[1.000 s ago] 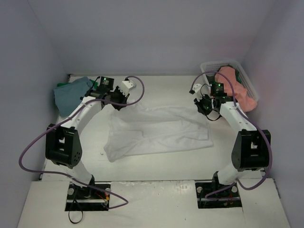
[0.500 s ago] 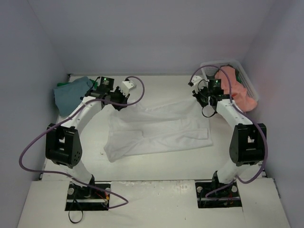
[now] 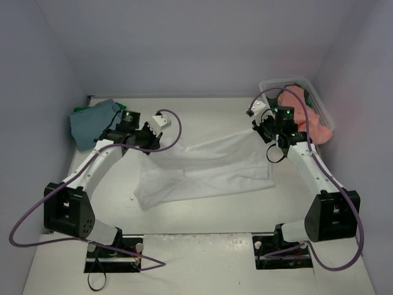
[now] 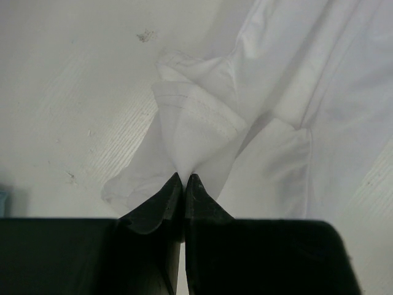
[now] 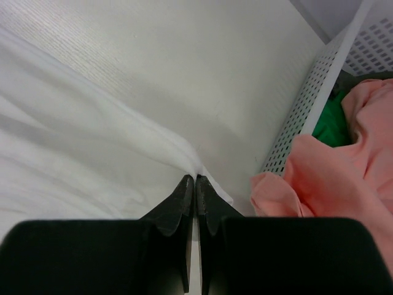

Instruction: Fold and stack the t-shirts

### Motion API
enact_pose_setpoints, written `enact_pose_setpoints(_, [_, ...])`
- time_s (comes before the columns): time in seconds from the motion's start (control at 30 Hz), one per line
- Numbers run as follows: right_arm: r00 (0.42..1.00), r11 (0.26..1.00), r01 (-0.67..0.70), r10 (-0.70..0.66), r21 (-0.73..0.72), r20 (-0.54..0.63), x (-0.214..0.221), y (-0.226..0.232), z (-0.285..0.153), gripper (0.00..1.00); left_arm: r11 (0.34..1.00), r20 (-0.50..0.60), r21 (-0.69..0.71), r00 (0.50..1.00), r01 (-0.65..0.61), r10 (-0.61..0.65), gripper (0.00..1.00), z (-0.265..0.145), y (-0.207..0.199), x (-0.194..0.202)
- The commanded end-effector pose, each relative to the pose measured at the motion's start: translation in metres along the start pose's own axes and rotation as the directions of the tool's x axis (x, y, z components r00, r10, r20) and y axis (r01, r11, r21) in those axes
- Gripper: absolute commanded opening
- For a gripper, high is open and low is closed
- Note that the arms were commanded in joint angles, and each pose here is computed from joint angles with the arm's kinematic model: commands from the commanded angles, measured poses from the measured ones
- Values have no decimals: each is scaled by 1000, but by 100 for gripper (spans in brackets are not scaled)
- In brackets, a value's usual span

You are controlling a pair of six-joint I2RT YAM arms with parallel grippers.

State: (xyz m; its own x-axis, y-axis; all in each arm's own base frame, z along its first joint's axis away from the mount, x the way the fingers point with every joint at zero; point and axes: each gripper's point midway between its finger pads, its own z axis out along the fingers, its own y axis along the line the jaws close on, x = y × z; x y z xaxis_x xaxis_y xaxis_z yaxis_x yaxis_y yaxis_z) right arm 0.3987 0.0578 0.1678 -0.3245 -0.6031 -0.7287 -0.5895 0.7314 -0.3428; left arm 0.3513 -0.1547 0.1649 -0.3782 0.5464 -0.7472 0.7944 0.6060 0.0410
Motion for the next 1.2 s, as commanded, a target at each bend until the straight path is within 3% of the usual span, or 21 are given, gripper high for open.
enact_pose_setpoints(0.0, [999,999,36,-36,-19,21,-7,8,-17,0,998,60,15,996,-59,58,0,-18,-13,-11])
enact_pose_setpoints(0.27, [997,987,64,-69,-149,-28,9,41,-26,0,991,25,122,999,-45,42,0,-21,-40,9])
enact_pose_setpoints(0.5, [992,971,99,-114,-217,-55,21,61,-24,0,996,38,58,997,-69,67,0,-23,-30,7])
enact_pose_setpoints(1.17, [996,998,-9,14,65,-89,14,-21,81,0,965,71,-253,994,-66,86,0,64,95,-41])
